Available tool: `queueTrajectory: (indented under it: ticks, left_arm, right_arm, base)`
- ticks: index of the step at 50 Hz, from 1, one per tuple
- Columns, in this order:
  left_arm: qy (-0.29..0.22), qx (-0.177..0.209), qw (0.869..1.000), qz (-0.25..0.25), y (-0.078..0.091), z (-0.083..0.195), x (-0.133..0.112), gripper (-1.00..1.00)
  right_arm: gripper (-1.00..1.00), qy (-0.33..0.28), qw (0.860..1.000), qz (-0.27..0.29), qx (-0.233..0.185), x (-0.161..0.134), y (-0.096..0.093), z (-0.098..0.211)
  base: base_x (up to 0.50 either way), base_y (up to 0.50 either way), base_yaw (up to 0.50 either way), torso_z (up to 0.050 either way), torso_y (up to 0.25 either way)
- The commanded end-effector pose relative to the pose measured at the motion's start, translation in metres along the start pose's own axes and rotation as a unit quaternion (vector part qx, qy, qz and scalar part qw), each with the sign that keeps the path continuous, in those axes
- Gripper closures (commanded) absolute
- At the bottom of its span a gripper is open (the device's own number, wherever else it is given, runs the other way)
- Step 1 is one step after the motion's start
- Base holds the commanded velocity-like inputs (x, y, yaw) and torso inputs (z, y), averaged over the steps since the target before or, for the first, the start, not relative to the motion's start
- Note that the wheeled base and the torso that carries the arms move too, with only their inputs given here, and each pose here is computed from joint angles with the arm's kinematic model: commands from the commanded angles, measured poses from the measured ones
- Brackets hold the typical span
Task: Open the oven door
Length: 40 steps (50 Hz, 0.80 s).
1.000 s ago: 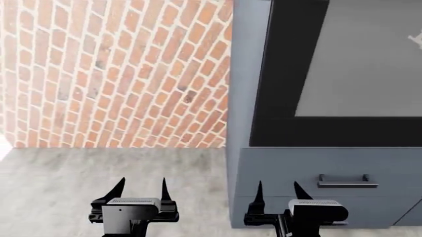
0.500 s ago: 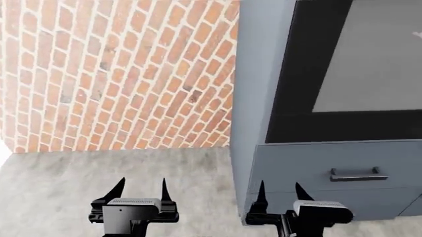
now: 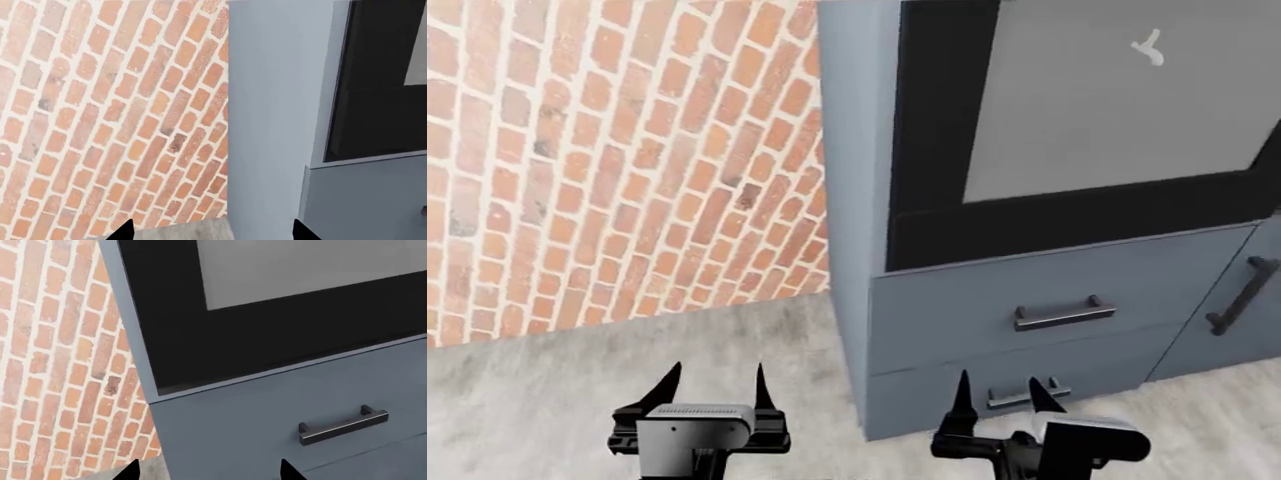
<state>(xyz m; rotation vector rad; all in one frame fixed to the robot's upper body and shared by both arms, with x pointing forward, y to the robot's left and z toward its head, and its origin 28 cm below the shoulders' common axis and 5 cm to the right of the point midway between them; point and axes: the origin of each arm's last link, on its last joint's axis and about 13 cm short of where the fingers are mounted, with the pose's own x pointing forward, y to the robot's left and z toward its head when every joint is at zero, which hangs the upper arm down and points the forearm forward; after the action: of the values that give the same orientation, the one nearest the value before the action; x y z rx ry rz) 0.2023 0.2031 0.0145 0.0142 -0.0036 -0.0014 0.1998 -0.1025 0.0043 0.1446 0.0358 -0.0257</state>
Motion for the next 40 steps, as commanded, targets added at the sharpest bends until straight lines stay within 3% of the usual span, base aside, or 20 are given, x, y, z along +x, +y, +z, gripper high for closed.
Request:
queueTrajectory:
  ticks: [1, 26, 30, 40]
  left_arm:
    - [0.001, 0.001, 1.000, 0.000, -0.0006, -0.0009, -0.0006, -1.00]
    - [0.000, 0.002, 1.000, -0.001, -0.0008, 0.0001, -0.0003, -1.00]
    - [0.001, 0.002, 1.000, -0.001, -0.0008, 0.0000, -0.0006, -1.00]
    - [0.001, 0.003, 1.000, -0.001, -0.0008, -0.0011, -0.0004, -1.00]
  right_arm:
    - [-1.00, 0.002, 1.000, -0.004, 0.007, -0.0015, -0.0020, -0.0020]
    - [-1.00, 0.001, 1.000, -0.004, 0.007, -0.0001, -0.0015, -0.0014]
    - [-1.00, 0.005, 1.000, -0.009, 0.002, 0.0003, -0.0014, -0.0015]
    - [-1.00, 0.006, 1.000, -0.011, -0.004, 0.0002, -0.0020, -0.0028]
  base:
    - [-0.08, 0.02, -0.50, 0.000, 0.000]
    - [-0.08, 0.02, -0.50, 0.000, 0.000]
    - [0.00, 0.00, 0.00, 0.000, 0.000]
    - [0.21, 0.46, 0.00, 0.000, 0.000]
